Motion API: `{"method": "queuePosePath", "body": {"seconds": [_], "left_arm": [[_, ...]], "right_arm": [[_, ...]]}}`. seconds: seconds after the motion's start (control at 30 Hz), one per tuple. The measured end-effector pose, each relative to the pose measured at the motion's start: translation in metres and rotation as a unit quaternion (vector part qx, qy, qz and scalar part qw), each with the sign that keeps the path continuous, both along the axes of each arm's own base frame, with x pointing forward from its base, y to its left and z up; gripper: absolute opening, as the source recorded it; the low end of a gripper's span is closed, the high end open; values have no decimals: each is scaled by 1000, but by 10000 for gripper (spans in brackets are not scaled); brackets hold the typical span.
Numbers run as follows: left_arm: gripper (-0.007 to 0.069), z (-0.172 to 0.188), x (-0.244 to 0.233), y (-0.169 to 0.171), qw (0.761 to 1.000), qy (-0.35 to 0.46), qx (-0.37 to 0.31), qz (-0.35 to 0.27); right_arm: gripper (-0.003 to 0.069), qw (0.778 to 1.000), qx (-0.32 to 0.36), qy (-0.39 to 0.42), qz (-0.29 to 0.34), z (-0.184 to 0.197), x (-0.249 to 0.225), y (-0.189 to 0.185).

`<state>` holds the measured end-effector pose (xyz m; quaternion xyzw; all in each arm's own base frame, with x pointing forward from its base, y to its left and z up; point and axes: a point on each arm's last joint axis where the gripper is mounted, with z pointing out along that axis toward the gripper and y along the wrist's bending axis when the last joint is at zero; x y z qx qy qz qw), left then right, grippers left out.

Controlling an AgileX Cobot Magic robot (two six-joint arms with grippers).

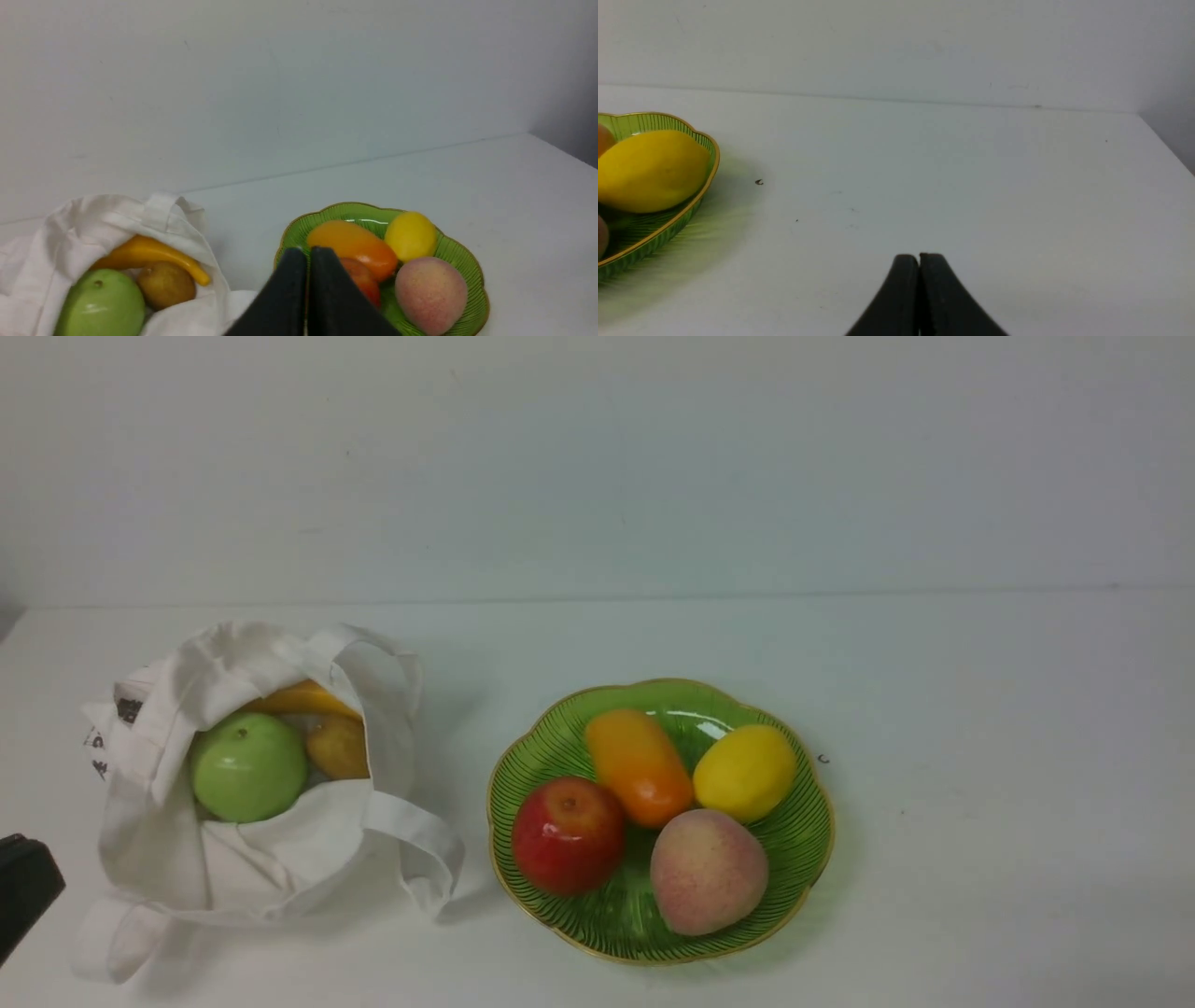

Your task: Take the fruit out of the cloth bag on the white table and place them on a plate.

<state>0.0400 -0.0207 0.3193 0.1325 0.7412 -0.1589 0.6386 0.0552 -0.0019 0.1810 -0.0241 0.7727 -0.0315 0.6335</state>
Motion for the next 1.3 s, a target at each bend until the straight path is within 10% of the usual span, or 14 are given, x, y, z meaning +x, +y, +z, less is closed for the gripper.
{"method": "queuePosePath", "body": {"seconds": [0.63,1.3], "left_arm": [[-8,-143,13,18,980,64,50,181],[-8,-149,12,18,979,77,53,181]], "right_arm": [[-14,1000,0,0,0,0,0,0],[-14,1000,0,0,0,0,0,0]]}}
